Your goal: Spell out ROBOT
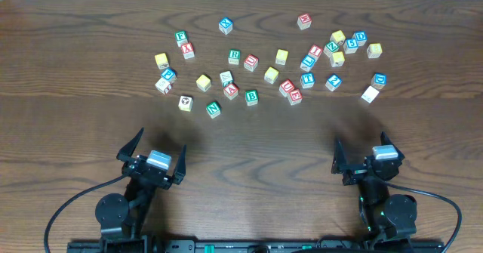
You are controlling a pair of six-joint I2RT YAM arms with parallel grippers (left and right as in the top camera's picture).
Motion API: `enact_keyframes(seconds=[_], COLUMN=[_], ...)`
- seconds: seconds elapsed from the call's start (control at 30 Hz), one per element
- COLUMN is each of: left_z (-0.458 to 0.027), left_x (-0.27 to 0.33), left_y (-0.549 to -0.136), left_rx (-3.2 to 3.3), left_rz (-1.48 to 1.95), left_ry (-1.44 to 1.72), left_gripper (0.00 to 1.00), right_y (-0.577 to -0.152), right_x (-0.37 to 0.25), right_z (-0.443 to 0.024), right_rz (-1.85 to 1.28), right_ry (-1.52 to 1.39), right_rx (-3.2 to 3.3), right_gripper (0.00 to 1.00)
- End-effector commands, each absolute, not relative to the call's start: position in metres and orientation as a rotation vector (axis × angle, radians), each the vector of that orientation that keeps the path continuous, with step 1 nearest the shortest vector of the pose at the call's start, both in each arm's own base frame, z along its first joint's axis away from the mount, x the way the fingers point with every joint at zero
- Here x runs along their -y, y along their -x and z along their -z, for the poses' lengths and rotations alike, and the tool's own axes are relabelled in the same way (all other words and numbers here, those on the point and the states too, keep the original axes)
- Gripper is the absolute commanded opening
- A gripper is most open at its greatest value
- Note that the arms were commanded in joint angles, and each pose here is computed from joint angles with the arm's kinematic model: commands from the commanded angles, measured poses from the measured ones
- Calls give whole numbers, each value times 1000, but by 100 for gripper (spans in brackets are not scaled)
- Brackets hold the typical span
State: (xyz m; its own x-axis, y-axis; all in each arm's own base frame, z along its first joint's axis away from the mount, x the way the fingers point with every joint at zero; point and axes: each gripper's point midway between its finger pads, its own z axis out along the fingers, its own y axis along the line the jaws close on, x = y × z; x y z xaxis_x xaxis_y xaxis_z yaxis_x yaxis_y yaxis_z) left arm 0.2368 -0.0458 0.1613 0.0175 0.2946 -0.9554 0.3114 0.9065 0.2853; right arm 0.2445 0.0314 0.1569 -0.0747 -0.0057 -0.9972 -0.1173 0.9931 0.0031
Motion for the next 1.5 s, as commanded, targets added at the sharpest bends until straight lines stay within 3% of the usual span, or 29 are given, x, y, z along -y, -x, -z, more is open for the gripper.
enact_keyframes(seconds=[0.0,1.47], left_z=[-145,-149], left_x=[47,47], left_y=[-236,-236], left_rx=[-1618,-1619], left_rz=[46,94], left_ry=[-481,-426], left_gripper=[97,97], right_y=[-244,-244], right_x=[-30,-30], right_z=[-157,-157], right_rz=[-80,-80], right_ry=[104,104], right_rx=[-1643,-1643], right_gripper=[99,99])
